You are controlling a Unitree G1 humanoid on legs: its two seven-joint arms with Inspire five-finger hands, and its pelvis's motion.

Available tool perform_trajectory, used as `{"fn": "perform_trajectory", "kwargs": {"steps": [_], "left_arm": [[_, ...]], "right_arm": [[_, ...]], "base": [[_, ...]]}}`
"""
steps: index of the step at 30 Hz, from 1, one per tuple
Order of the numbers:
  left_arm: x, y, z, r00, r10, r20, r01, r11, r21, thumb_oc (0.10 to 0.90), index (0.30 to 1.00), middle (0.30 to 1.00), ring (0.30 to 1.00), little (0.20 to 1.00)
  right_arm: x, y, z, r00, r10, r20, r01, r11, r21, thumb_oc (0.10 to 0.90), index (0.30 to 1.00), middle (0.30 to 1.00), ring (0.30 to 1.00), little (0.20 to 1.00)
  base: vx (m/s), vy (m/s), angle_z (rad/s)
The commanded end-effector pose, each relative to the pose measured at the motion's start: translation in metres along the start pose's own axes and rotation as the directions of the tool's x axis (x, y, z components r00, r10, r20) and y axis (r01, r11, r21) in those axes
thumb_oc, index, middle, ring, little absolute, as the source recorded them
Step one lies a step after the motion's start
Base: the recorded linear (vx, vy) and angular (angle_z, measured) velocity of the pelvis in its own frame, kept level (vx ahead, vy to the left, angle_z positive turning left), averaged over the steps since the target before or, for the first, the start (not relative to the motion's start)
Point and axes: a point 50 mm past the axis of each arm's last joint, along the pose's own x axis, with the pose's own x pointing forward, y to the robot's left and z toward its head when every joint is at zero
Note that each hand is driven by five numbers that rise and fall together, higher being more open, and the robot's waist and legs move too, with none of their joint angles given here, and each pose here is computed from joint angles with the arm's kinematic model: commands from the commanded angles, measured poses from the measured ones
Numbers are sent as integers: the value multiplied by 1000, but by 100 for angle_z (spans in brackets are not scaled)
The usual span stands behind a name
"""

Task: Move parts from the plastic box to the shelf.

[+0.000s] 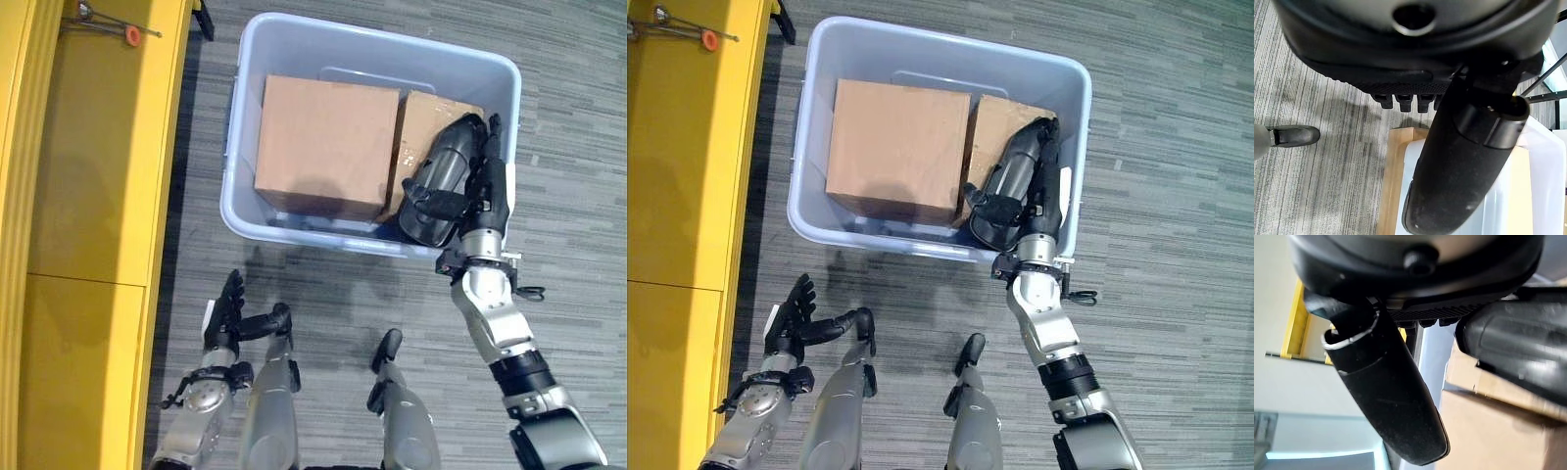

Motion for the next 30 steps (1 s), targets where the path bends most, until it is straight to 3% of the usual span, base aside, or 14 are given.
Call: {"fn": "perform_trajectory", "kwargs": {"steps": [1, 5, 14, 24, 30], "left_arm": [[-6, -4, 25, 988, -16, 155, 22, 999, -36, 900, 1000, 1000, 1000, 1000], [-6, -2, 28, 985, -18, 172, 23, 999, -30, 900, 1000, 1000, 1000, 1000], [-5, 0, 29, 983, -19, 183, 25, 999, -29, 900, 1000, 1000, 1000, 1000], [-2, -2, 31, 981, -23, 191, 33, 998, -47, 900, 1000, 1000, 1000, 1000], [-3, -7, 27, 985, -37, 171, 48, 997, -65, 900, 1000, 1000, 1000, 1000]], "right_arm": [[27, -22, 59, 955, -13, 296, 55, 990, -133, 900, 1000, 1000, 1000, 1000], [36, -36, 67, 938, 29, 344, 88, 944, -317, 900, 1000, 1000, 1000, 1000], [45, -54, 74, 935, 68, 347, 106, 883, -458, 900, 1000, 1000, 1000, 1000], [59, -63, 47, 981, 34, 190, 57, 888, -456, 900, 1000, 1000, 1000, 1000], [74, -58, 44, 991, 7, 131, 42, 928, -369, 900, 1000, 1000, 1000, 1000]], "base": [[0, 0, 0], [0, 0, 0], [0, -5, -2], [0, -11, 0], [0, 0, 0]]}}
